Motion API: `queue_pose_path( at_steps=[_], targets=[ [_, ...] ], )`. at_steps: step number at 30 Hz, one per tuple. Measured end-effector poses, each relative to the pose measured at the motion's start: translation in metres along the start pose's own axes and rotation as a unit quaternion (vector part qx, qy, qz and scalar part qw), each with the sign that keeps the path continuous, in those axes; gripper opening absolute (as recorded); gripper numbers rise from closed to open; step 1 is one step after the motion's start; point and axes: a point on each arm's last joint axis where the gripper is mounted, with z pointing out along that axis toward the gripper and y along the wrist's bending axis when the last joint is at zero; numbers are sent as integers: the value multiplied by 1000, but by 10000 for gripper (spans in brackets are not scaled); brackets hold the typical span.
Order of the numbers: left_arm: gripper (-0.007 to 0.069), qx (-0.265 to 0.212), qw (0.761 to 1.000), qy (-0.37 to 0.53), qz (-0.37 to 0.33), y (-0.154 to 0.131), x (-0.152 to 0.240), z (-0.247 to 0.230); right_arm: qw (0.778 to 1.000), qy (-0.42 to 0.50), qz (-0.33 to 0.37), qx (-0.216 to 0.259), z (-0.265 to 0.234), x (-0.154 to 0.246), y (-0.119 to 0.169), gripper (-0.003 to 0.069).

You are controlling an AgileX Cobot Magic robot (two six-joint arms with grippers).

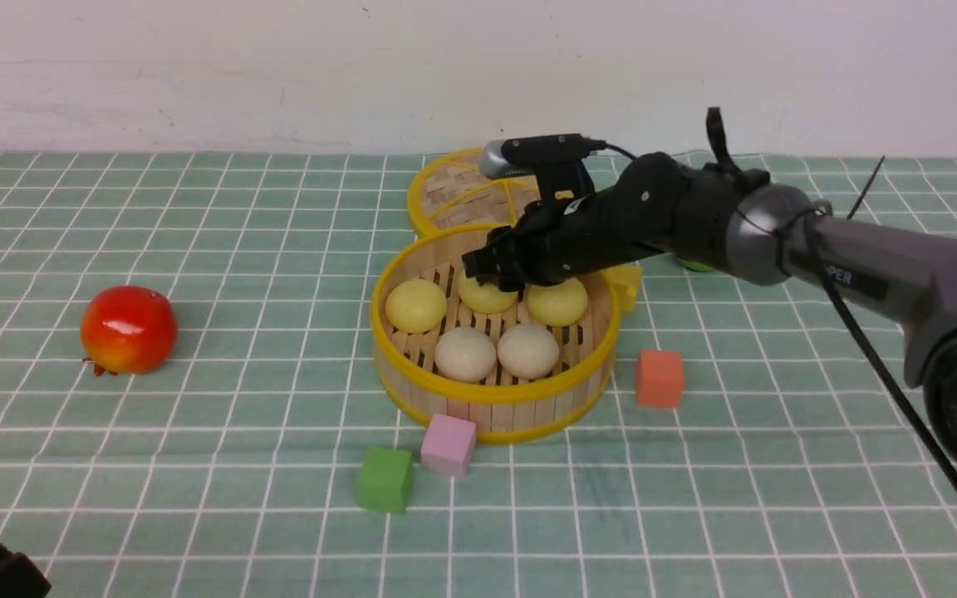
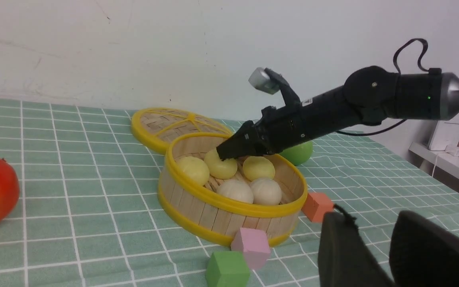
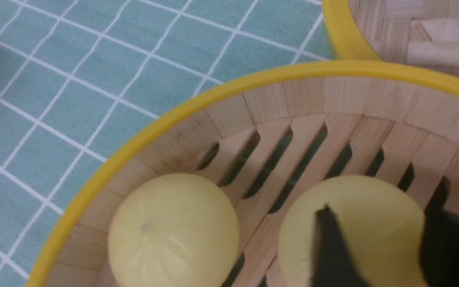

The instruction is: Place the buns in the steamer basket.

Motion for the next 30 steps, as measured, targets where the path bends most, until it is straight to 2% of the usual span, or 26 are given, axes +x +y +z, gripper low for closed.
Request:
queue_pose_path(
  at_steps=[4,6,7,11,12,14,15,17,18,19,20,30],
  targets=[
    [194,0,1000,0,0,0,0,0,999,18,-29,-15,-28,-15,11,475],
    [196,0,1000,0,0,0,0,0,999,25,-42,-20,-42,-22,16,478],
    [197,0,1000,0,0,0,0,0,997,42,-62,-26,-77,-36,24,466],
    [202,0,1000,0,0,0,0,0,991,102,-92,0,-164,-56,38,353],
    [202,0,1000,0,0,0,0,0,990,106,-93,3,-171,-54,40,344],
    [206,0,1000,0,0,0,0,0,983,151,-92,40,-223,-57,45,214],
    [206,0,1000,0,0,0,0,0,983,152,-92,43,-223,-57,45,204],
    [208,0,1000,0,0,0,0,0,983,146,-85,71,-261,-60,49,90],
    [209,0,1000,0,0,0,0,0,983,145,-83,71,-263,-60,50,82],
    [211,0,1000,0,0,0,0,0,985,136,-72,76,-281,-58,54,18],
    [214,0,1000,0,0,0,0,0,986,132,-66,76,-290,-56,56,-6],
    [217,0,1000,0,0,0,0,0,989,115,-41,79,-368,-8,68,-17]
  ],
)
